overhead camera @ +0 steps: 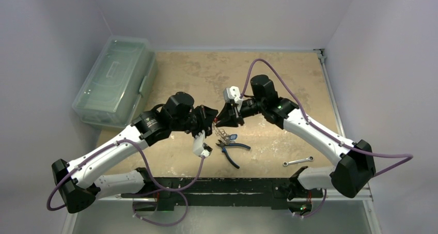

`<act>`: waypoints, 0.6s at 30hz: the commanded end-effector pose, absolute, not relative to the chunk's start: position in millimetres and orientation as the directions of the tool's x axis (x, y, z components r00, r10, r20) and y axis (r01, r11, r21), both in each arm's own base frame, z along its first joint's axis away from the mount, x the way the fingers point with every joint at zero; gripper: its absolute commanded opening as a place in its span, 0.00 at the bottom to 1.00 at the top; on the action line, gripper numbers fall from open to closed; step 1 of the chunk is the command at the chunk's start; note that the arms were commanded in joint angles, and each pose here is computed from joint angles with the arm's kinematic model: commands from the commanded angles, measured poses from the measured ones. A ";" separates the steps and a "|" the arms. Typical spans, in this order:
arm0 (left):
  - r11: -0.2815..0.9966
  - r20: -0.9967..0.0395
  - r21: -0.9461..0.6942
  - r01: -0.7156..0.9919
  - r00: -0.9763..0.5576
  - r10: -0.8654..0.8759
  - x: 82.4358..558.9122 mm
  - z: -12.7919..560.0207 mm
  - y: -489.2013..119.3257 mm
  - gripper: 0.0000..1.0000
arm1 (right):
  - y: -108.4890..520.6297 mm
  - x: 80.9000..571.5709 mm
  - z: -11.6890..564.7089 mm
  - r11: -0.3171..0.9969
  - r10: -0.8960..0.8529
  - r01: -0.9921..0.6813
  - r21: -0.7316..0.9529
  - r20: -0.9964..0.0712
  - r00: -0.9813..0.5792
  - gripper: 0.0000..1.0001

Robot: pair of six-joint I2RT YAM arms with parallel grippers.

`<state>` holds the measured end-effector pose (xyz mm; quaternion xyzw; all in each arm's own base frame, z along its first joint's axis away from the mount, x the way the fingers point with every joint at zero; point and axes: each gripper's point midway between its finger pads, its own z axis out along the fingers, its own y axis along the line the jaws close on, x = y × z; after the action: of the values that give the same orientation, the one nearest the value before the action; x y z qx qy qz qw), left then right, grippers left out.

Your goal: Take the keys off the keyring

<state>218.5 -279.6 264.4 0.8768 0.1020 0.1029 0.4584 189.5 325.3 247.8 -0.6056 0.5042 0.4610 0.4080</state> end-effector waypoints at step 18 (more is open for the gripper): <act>-0.448 0.005 0.874 0.189 0.918 0.397 217.9 294.2 -265.2 0.00 | 319.4 197.5 265.0 -0.091 -0.215 -0.994 -0.057 -0.974 0.075 0.00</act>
<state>220.0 -271.3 260.4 0.8718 0.1556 0.0896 0.4557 193.4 323.5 248.8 -0.5999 0.5146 0.4516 0.4140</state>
